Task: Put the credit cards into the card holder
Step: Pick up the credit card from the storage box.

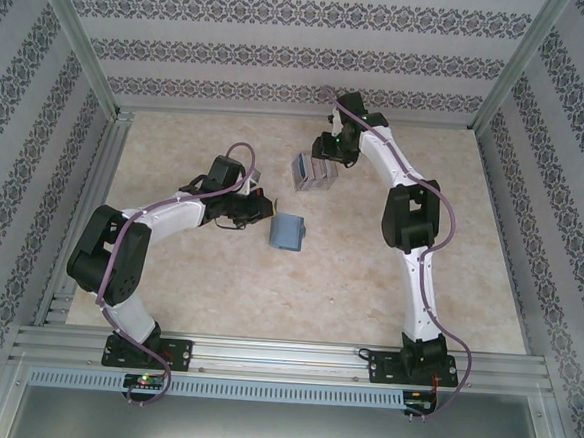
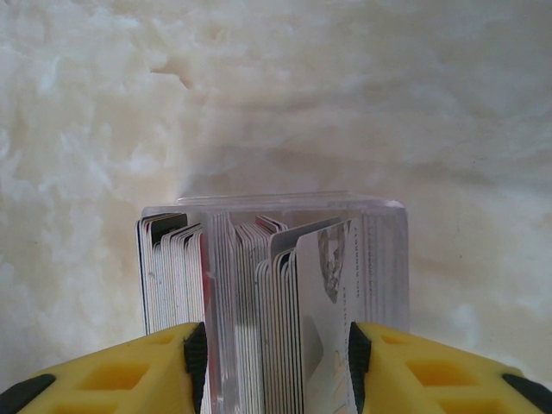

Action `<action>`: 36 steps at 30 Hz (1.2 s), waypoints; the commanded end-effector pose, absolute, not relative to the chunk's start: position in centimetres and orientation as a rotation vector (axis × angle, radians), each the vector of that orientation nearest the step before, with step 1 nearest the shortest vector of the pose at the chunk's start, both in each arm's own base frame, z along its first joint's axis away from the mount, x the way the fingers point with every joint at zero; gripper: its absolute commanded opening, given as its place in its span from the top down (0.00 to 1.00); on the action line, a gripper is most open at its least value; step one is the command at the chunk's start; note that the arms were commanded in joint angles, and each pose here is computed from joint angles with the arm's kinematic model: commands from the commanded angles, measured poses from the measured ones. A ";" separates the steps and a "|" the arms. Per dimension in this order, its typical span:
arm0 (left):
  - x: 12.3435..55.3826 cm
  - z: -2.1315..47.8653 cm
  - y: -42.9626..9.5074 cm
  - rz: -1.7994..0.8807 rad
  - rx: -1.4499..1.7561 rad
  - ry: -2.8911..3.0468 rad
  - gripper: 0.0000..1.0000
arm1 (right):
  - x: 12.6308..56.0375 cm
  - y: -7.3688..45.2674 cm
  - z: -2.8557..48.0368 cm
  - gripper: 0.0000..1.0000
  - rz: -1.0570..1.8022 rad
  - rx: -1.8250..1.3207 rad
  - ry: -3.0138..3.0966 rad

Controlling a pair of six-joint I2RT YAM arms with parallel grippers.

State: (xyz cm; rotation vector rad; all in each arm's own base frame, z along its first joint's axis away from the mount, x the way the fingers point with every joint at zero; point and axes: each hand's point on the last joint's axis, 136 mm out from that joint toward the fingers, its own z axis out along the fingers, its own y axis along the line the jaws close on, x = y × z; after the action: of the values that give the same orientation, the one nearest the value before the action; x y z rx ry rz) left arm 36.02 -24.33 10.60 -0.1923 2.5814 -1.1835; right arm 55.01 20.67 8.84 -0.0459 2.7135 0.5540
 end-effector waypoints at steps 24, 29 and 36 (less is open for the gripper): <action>35.8 11.3 -25.0 -1.227 -0.167 2.549 1.00 | 53.9 21.4 12.9 0.64 0.668 -0.073 2.648; 35.9 11.3 -25.0 -1.225 -0.166 2.549 1.00 | 53.9 20.9 12.5 0.72 0.666 -0.062 2.658; 35.8 11.2 -25.1 -1.225 -0.166 2.553 1.00 | 54.0 19.8 12.3 0.86 0.650 -0.040 2.663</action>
State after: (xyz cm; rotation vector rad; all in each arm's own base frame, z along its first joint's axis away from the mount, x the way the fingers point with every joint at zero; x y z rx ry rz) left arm 35.81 -24.24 10.23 -0.2060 2.5887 -1.1841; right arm 54.22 19.98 10.40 -0.0366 2.6950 0.6215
